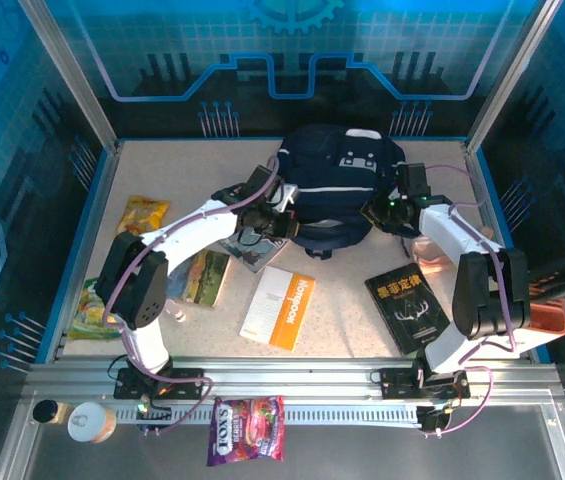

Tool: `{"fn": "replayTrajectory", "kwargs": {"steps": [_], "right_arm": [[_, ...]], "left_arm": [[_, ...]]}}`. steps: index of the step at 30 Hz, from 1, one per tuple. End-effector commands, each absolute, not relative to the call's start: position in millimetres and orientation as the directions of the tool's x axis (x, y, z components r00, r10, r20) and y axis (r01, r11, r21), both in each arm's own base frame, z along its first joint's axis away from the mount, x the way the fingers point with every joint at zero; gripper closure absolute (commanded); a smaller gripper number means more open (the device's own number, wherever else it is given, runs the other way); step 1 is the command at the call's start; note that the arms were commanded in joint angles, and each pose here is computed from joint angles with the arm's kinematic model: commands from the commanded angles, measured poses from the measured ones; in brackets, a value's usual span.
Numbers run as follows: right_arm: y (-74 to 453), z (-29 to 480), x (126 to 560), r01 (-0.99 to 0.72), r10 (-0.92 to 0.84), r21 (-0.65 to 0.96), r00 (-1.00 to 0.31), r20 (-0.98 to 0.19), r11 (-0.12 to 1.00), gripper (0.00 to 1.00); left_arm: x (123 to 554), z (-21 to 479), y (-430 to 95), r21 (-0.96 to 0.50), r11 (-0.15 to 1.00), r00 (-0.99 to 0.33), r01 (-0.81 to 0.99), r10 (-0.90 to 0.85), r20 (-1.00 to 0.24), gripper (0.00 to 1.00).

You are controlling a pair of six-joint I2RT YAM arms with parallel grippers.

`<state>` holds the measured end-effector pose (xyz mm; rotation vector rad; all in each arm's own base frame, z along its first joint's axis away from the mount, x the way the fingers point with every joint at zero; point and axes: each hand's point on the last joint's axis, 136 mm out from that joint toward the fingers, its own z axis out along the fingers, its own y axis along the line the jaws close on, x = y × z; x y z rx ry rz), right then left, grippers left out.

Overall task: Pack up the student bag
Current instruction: Unzip the student bag at the center of the table.

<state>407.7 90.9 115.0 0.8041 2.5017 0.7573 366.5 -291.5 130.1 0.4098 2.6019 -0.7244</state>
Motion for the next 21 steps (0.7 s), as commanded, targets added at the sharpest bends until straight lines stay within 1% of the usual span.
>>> {"fn": "replayTrajectory", "kwargs": {"steps": [1,2,3,6,8,11,14,16,21], "right_arm": [[60,107,410,0.425,0.625,0.526,-0.725,-0.290,0.737,0.71],[56,104,404,0.448,0.638,0.513,-0.714,-0.288,0.732,0.61],[54,103,398,0.461,0.648,0.509,-0.706,-0.285,0.727,0.55],[50,103,376,0.513,0.689,0.507,-0.679,-0.254,0.693,0.39],[52,104,361,0.545,0.718,0.517,-0.661,-0.220,0.660,0.31],[62,107,338,0.587,0.755,0.531,-0.634,-0.166,0.610,0.24],[81,107,321,0.599,0.771,0.549,-0.622,-0.139,0.583,0.18],[95,108,319,0.596,0.770,0.560,-0.626,-0.125,0.575,0.15],[117,96,319,0.644,0.795,0.542,-0.601,-0.077,0.540,0.14]], "left_arm": [[344,123,-325,-0.511,0.758,-0.891,0.405,0.203,-0.406,1.00],[343,121,-331,-0.514,0.754,-0.891,0.408,0.208,-0.403,1.00],[342,117,-335,-0.516,0.752,-0.892,0.410,0.215,-0.397,1.00],[340,113,-348,-0.526,0.740,-0.893,0.419,0.232,-0.385,1.00],[339,110,-354,-0.530,0.736,-0.894,0.422,0.241,-0.377,1.00],[336,104,-359,-0.529,0.735,-0.896,0.424,0.255,-0.364,1.00],[336,100,-362,-0.526,0.735,-0.895,0.427,0.262,-0.361,1.00],[334,96,-363,-0.526,0.736,-0.897,0.426,0.267,-0.354,1.00],[330,92,-362,-0.522,0.735,-0.896,0.432,0.283,-0.342,1.00]]}}
